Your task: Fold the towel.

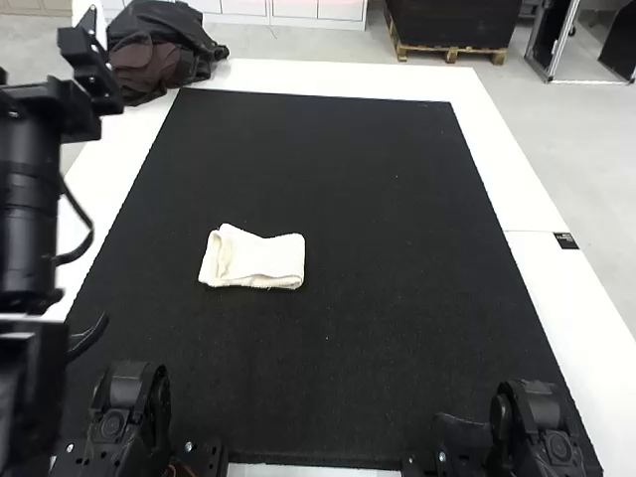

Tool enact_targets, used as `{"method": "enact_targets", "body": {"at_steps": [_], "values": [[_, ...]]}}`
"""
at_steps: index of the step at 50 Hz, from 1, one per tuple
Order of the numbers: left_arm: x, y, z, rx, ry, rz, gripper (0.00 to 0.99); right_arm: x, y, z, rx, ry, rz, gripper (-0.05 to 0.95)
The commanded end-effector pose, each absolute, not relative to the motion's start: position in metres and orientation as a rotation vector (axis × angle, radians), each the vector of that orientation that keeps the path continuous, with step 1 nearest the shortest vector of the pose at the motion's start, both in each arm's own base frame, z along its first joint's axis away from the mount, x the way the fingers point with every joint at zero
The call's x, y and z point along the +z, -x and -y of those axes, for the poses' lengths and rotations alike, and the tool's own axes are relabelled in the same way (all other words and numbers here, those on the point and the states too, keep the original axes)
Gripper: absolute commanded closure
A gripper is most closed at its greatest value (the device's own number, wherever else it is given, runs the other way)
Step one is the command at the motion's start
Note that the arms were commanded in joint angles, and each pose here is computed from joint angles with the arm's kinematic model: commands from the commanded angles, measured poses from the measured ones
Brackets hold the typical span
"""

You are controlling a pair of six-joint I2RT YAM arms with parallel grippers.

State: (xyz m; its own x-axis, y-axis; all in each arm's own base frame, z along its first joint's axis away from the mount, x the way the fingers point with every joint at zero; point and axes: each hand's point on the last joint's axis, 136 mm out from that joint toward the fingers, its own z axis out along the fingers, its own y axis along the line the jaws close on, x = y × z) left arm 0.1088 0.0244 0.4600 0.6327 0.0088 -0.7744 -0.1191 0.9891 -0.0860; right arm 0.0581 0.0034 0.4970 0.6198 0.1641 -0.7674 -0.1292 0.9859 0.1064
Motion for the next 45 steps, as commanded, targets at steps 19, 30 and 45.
{"method": "enact_targets", "body": {"at_steps": [19,30,45], "values": [[0.307,-0.212,-0.03,0.215,0.069,-1.126,0.026,0.293,-0.218,0.029,-0.14,-0.131,-1.234,-0.02],[0.213,-0.233,-0.06,0.416,0.137,-1.418,0.028,0.205,-0.242,0.026,-0.166,-0.095,-1.469,-0.02],[0.19,-0.239,-0.049,0.355,0.085,-1.512,0.028,0.156,-0.246,0.004,-0.093,0.042,-1.644,-0.02]]}}
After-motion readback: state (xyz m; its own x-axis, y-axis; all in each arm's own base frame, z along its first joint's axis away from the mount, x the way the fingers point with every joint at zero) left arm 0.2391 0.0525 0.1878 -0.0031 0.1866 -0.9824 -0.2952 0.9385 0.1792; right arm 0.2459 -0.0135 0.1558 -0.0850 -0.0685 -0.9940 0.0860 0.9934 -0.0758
